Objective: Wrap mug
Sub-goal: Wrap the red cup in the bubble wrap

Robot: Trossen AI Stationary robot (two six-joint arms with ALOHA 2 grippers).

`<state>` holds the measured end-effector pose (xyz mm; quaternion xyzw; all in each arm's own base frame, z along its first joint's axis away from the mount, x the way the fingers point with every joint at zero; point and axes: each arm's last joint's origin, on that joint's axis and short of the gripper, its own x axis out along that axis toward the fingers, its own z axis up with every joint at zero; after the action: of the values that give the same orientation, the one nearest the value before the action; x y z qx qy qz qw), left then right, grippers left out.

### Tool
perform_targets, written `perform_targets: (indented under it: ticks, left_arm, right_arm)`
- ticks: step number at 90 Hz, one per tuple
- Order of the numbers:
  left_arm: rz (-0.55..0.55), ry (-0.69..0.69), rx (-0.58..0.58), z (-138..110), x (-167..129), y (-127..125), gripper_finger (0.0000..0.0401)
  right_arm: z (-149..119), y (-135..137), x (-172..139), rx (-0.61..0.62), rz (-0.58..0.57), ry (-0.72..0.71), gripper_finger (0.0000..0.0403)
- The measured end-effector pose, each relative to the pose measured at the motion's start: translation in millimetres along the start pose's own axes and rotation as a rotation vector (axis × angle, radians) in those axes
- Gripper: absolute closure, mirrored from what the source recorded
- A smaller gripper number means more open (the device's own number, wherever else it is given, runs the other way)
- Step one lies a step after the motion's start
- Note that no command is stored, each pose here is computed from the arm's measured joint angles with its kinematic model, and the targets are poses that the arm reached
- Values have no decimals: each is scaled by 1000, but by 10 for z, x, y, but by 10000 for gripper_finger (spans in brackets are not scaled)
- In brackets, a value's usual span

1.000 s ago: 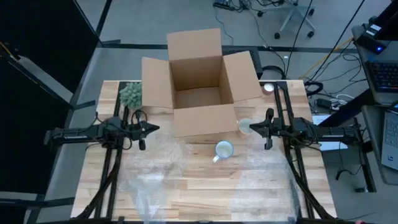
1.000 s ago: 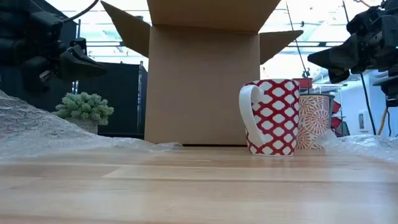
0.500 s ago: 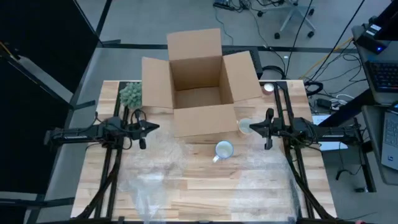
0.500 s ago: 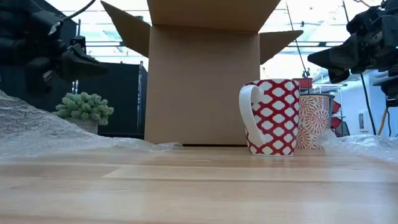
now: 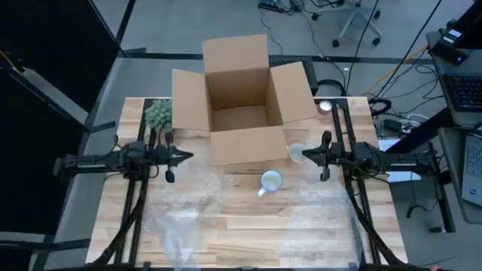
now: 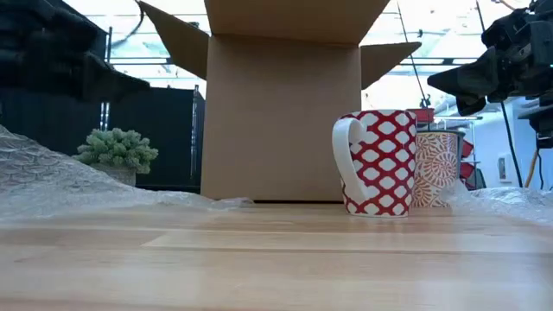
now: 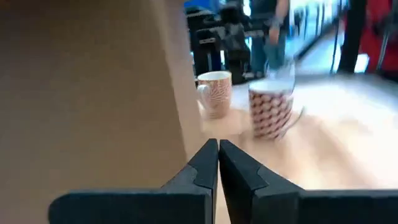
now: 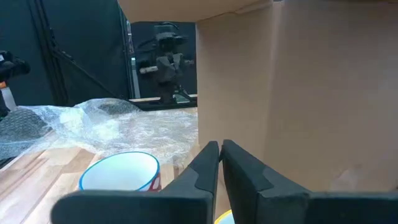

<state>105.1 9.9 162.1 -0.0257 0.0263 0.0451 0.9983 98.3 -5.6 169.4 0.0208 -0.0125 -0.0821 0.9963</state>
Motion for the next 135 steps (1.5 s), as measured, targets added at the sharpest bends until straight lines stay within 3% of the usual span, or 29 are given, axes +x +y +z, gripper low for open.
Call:
perform_targets:
  ticks: [7, 24, 38, 48, 62, 78, 95, 111, 124, 135]
  left_arm:
    - [0, -5, -134, 4, 0, 0, 397]
    - [-22, -65, -230, 65, -2, -6, 397]
    - [-76, -130, -222, 312, -42, -38, 399]
    - [-96, -183, -136, 591, -87, -71, 401]
    - [-103, -100, -65, 879, -39, -111, 401]
    - [-164, 20, -25, 1173, 231, -268, 401]
    - [-246, 218, -26, 1438, 499, -611, 401]
    - [-323, 300, -47, 1551, 675, -1153, 401]
    - [-313, 342, 31, 1493, 842, -1634, 401]
    - [-296, 365, 113, 1297, 1067, -1973, 401]
  right_arm:
    - [0, 0, 0, 0, 0, 0, 394]
    - [1, 0, 0, 0, 0, -1, 394]
    - [1, 0, 0, 0, 0, -1, 394]
    - [1, 0, 0, 0, 0, 0, 394]
    - [1, 0, 0, 0, 0, -1, 394]
    - [2, 0, 0, 0, 0, -1, 394]
    - [1, 0, 0, 0, 0, -1, 394]
    - [2, 0, 0, 0, 0, -1, 394]
    - [1, 0, 0, 0, 0, -1, 394]
    - [0, 0, 0, 0, 0, -1, 394]
